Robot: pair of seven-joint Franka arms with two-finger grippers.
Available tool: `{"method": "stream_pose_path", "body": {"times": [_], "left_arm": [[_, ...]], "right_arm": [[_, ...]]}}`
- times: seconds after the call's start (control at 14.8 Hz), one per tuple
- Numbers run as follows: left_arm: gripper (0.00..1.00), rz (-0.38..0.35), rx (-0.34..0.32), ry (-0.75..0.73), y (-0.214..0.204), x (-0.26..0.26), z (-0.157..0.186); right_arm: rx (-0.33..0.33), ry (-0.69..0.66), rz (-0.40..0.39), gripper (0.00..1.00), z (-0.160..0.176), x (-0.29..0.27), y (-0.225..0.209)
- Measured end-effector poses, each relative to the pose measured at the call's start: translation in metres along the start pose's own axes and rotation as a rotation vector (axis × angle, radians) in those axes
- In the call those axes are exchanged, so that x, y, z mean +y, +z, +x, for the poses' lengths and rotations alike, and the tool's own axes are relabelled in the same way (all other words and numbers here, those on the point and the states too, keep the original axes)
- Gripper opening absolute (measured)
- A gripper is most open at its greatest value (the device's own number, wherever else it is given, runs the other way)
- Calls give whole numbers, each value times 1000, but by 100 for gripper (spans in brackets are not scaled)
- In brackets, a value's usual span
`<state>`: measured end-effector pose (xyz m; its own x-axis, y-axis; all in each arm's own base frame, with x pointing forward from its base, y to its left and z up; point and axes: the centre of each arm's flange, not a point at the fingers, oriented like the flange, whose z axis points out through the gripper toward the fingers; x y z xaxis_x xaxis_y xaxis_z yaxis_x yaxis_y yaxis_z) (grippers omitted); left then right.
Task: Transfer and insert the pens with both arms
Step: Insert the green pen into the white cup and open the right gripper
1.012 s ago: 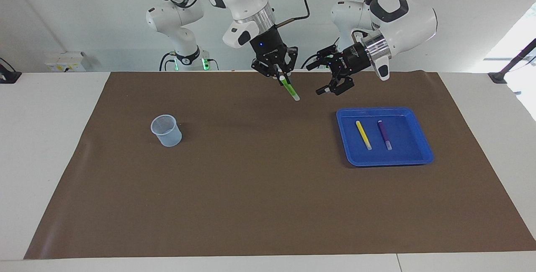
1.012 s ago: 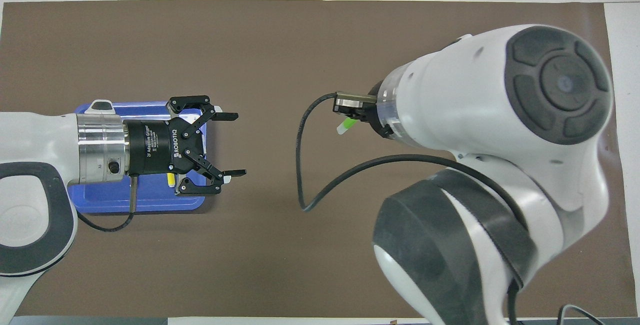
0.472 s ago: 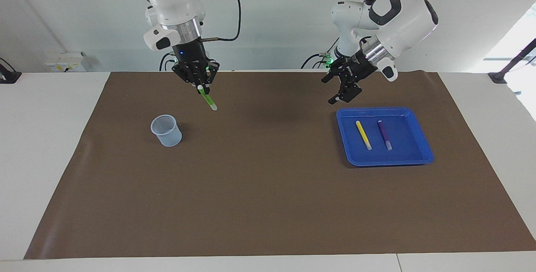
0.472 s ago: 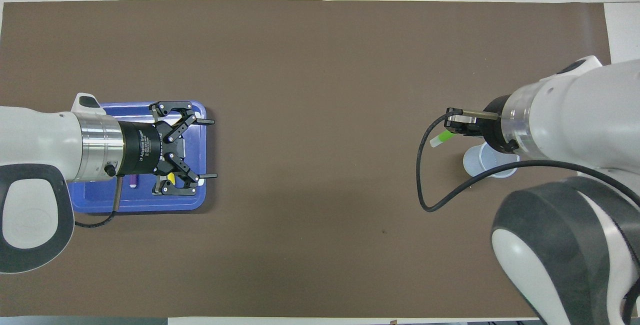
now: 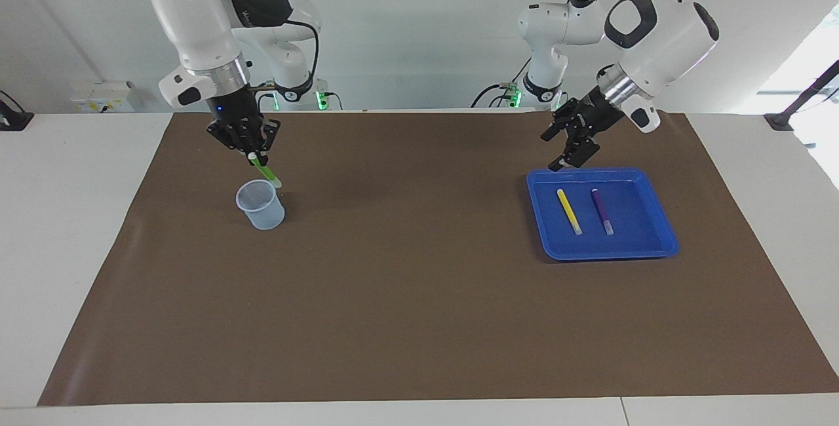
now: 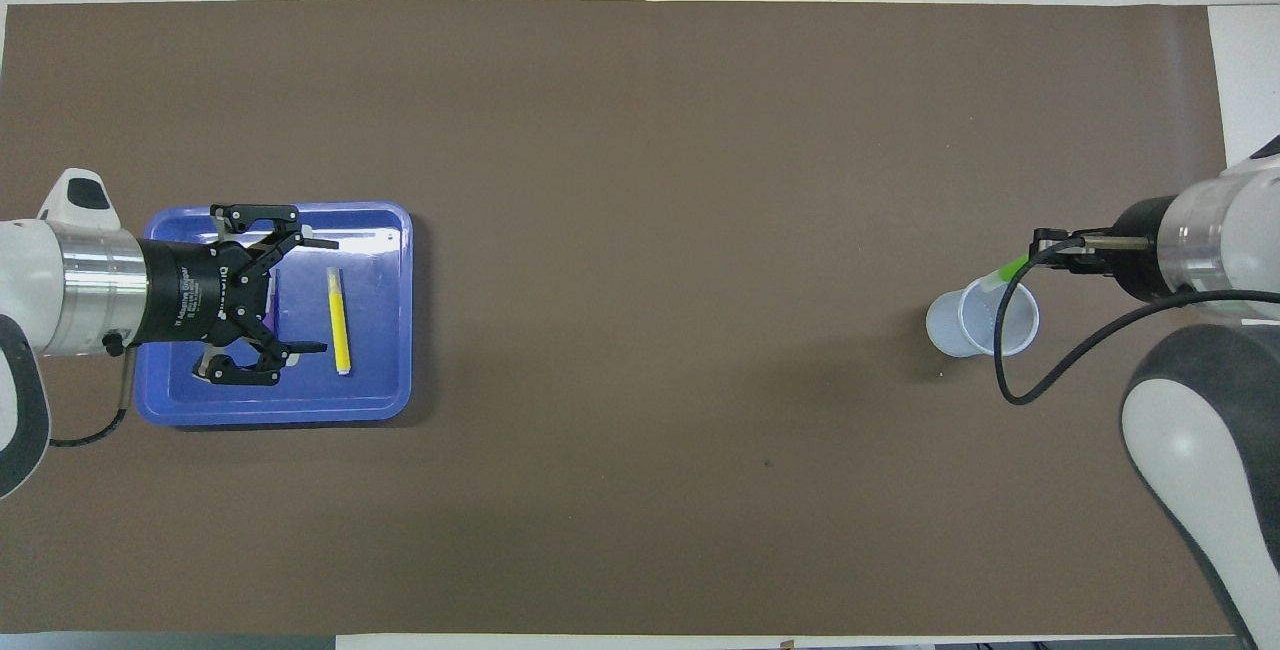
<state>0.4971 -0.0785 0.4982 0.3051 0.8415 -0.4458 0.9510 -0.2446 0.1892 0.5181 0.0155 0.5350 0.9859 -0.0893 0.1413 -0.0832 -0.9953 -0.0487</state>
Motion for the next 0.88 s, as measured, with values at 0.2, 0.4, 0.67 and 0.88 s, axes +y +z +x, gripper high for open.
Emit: {"method": "stream_pose_path", "body": {"times": [0.2,0.4,0.67,0.88], "left_arm": [[100,23,45,182,-9,-13,50],[100,93,80,395,1,-20,83],[100,226,98,724,29,-24,122],[100,338,117,987,53,-24,145]], "right_arm": [[17,-38,-11,18,-13,34,18],[20,-43,-15,18,-24,44,32],[8,-58,-17,18,-32,38,50],[30,-61,-18,18,-37,38,70]]}}
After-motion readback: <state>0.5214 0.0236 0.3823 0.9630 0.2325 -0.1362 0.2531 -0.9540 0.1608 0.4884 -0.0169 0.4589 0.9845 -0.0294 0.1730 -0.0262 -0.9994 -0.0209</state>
